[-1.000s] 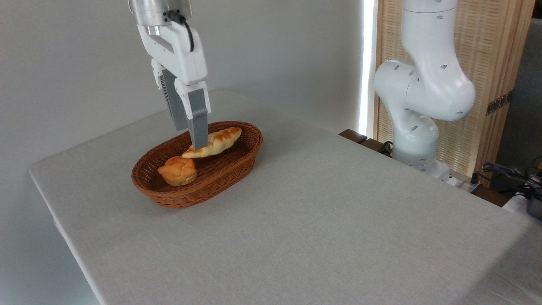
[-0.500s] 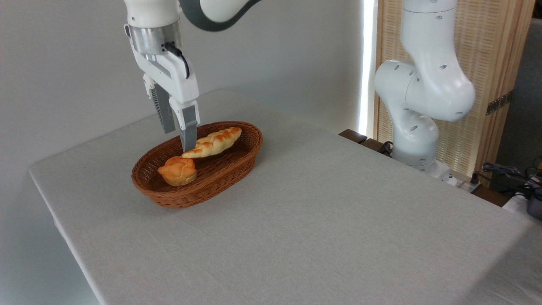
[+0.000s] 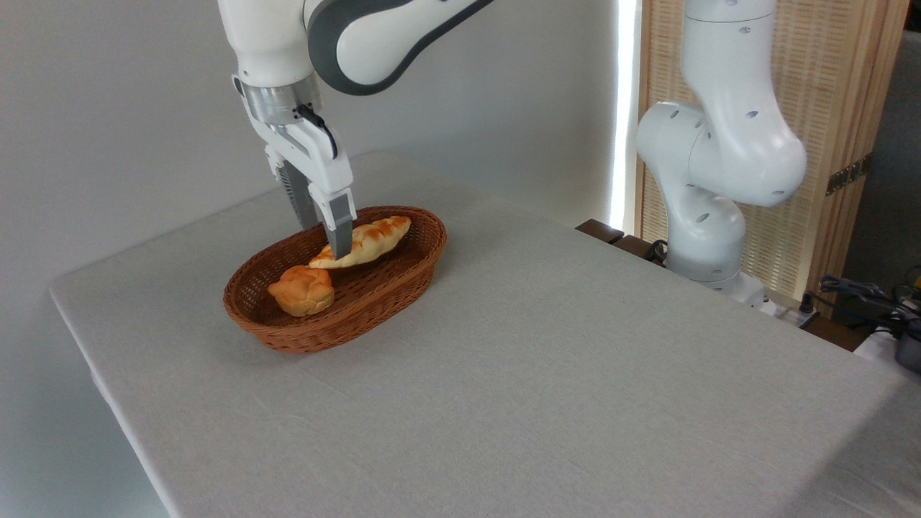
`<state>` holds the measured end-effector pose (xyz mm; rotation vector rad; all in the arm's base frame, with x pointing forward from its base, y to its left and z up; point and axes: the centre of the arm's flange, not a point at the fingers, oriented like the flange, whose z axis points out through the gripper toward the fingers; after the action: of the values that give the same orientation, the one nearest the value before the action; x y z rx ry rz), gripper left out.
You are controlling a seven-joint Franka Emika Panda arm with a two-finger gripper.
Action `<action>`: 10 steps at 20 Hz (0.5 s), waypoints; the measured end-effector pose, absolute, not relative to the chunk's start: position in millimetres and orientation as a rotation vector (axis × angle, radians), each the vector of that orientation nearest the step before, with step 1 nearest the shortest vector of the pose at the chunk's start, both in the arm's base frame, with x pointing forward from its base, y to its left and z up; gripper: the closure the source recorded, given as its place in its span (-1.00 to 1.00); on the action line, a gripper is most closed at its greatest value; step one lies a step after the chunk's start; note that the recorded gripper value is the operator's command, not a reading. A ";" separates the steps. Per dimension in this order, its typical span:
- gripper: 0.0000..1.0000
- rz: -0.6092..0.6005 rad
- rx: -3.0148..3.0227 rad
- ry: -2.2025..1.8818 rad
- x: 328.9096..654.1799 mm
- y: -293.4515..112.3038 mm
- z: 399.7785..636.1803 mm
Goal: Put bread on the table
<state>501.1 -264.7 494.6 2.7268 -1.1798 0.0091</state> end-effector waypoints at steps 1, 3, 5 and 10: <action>-1.00 -0.014 2.722 -1.192 496.2 -269.1 487.8; -1.00 -0.049 2.715 -1.210 488.6 -275.2 477.1; -1.00 -0.073 2.711 -1.221 483.7 -278.4 469.9; -1.00 -0.100 2.701 -1.238 476.5 -284.5 462.1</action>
<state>476.5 -284.5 462.1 2.7013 -1.2379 -0.1000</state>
